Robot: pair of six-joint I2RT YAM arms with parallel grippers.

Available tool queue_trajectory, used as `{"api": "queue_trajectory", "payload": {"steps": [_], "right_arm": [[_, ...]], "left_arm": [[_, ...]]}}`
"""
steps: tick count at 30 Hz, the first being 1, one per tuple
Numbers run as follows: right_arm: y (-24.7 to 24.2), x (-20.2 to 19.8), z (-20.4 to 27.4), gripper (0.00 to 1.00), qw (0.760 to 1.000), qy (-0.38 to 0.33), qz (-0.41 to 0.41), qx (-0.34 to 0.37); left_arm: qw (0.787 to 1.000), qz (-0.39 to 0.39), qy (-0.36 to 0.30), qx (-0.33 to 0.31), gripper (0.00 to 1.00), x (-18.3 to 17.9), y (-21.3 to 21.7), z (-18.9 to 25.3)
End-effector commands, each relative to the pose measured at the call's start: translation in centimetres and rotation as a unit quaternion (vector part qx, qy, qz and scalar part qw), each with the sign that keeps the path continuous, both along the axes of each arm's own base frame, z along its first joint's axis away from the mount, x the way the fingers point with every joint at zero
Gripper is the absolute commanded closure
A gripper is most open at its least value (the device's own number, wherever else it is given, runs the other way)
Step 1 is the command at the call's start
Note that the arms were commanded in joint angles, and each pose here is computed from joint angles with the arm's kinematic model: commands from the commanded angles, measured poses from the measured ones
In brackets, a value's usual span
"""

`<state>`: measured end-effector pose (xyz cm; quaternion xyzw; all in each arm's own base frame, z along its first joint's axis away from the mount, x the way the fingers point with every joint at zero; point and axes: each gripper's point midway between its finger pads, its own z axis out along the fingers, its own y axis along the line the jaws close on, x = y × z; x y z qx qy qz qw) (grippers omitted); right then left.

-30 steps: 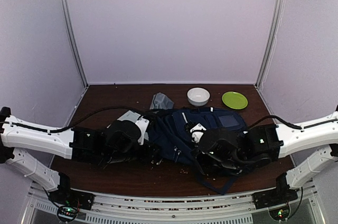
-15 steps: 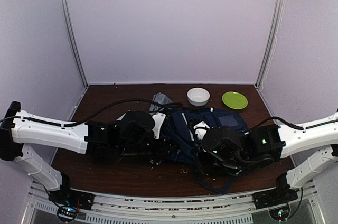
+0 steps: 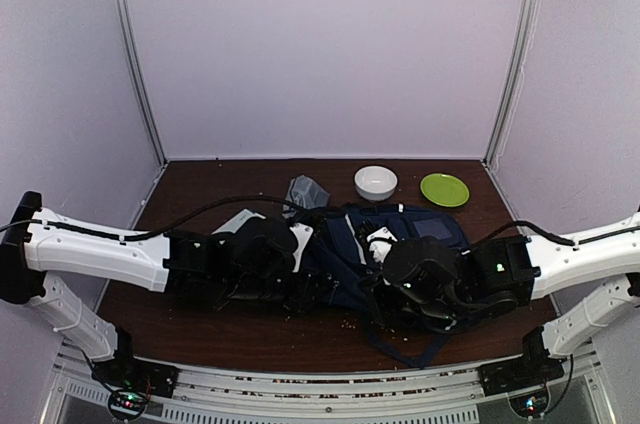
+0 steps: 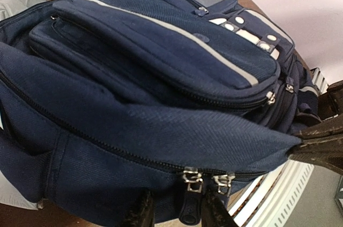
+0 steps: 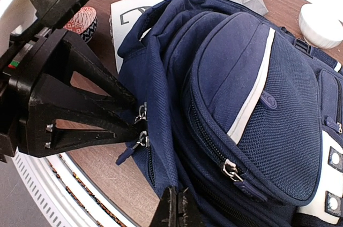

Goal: Pack the student bag
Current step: Unzip the student bag at the center of the board.

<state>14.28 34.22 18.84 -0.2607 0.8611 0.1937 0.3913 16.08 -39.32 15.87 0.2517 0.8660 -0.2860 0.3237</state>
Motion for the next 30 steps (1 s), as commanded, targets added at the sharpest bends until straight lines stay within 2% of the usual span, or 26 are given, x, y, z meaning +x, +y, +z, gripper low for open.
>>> {"api": "queue_trajectory", "payload": {"steps": [1,11,19,30], "right_arm": [[1.4,0.3,4.4,1.00,0.996,-0.013,-0.006,0.086],[1.6,0.2,4.3,1.00,0.996,-0.010,-0.004,0.084],[1.5,0.2,4.6,1.00,0.996,-0.010,-0.002,0.085],[1.6,0.1,4.6,1.00,0.996,-0.007,0.000,0.088]], "left_arm": [[1.000,0.000,-0.007,0.006,0.47,0.2,-0.4,0.1],[1.000,-0.010,-0.017,0.020,0.45,0.1,-0.8,0.3],[0.998,0.020,-0.031,0.048,0.58,1.1,0.4,0.1],[0.998,0.009,-0.041,0.049,0.63,1.0,0.3,0.7]]}}
